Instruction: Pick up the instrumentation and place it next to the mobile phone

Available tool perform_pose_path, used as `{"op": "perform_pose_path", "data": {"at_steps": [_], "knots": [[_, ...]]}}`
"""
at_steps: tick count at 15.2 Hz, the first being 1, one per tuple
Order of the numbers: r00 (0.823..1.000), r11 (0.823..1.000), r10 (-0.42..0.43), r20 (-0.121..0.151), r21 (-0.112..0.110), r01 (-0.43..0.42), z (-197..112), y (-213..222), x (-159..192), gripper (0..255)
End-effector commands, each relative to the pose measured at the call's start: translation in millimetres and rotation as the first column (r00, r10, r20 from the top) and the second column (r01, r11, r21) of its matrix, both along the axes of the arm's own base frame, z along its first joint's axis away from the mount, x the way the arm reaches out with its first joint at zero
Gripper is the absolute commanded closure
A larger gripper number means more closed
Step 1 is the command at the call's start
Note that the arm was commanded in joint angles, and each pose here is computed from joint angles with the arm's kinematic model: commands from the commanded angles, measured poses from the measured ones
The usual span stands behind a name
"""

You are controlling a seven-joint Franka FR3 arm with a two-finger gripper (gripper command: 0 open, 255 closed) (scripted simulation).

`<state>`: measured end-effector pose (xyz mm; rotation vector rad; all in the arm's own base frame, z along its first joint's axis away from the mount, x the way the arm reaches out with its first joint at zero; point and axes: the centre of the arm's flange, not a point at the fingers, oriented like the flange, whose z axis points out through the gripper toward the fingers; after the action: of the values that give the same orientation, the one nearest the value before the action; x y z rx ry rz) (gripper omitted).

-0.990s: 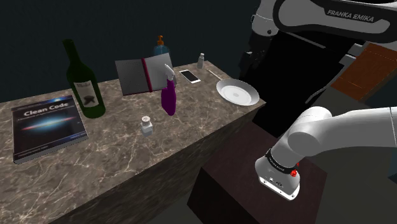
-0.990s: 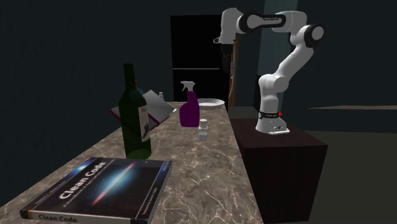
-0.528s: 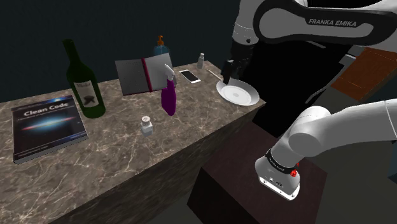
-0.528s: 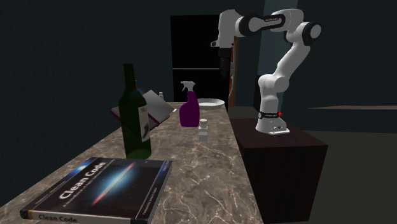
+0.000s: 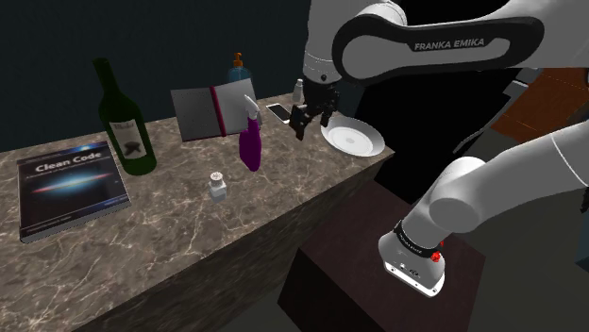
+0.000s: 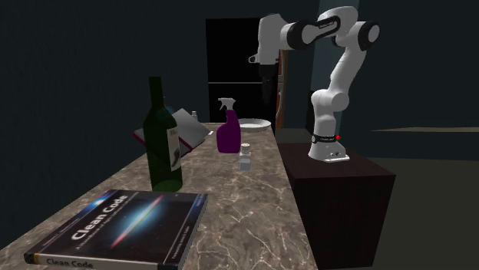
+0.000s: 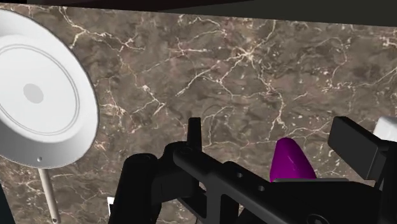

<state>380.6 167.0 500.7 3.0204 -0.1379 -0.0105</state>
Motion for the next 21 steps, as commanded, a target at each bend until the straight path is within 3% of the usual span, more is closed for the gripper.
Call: {"op": "perform_pose_path", "data": {"at_steps": [1, 21], "knots": [[1.000, 1.000, -0.007, 0.000, 0.001, 0.007, -9, 23, 11, 0], [0.998, 0.998, -0.065, -0.002, 0.002, 0.065, -102, 234, 111, 0]]}}
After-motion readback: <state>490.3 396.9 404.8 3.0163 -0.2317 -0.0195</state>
